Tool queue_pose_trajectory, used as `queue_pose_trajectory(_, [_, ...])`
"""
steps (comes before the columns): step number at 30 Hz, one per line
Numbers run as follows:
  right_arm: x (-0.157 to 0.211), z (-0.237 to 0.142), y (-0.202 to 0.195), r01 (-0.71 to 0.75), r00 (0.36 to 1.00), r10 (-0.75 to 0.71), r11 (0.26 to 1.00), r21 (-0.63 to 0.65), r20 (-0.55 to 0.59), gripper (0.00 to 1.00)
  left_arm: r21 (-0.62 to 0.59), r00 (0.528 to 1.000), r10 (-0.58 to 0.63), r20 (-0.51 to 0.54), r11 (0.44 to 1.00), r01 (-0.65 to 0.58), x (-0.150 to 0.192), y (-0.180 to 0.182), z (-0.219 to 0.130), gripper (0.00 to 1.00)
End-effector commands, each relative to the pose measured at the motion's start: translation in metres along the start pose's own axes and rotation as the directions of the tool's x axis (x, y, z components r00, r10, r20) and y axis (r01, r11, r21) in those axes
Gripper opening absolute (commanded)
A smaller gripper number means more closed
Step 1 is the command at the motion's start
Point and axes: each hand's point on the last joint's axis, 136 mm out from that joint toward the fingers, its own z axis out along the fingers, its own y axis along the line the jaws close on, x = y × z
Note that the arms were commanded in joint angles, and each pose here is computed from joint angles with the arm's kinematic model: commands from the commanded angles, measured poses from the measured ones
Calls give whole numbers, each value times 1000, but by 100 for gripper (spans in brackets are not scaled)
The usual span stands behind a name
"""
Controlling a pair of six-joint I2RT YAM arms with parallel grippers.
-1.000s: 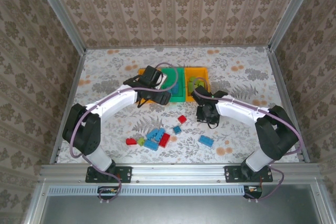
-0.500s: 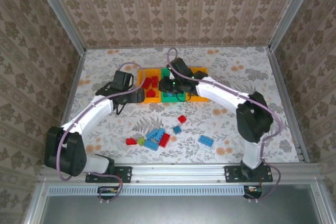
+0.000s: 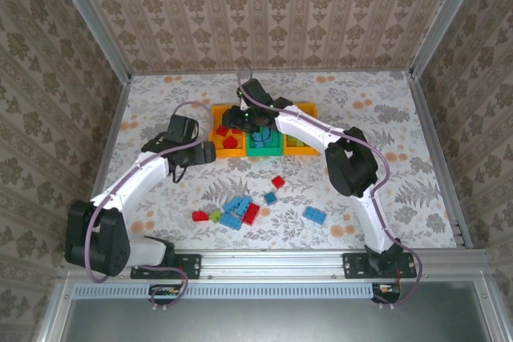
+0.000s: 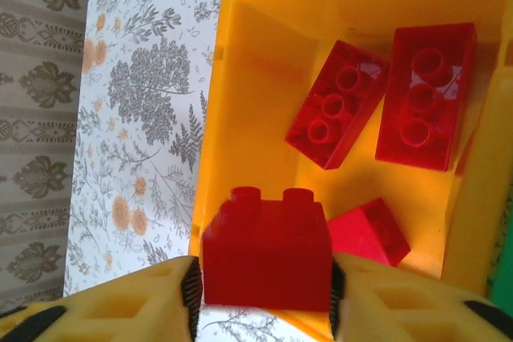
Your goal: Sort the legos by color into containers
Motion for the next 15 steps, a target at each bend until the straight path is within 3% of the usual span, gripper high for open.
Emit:
queue_pose_trajectory(1, [-3,-1,1,-11,1000,11,1000,1,-18,56,-32,993,-80,-90,997,77,30,12,-3,96])
queue_pose_trajectory(15, [-8,-33,14,32,999,-32,999,-31,18,70,-69,950,-183,-252,983,171,124,15,-26,94])
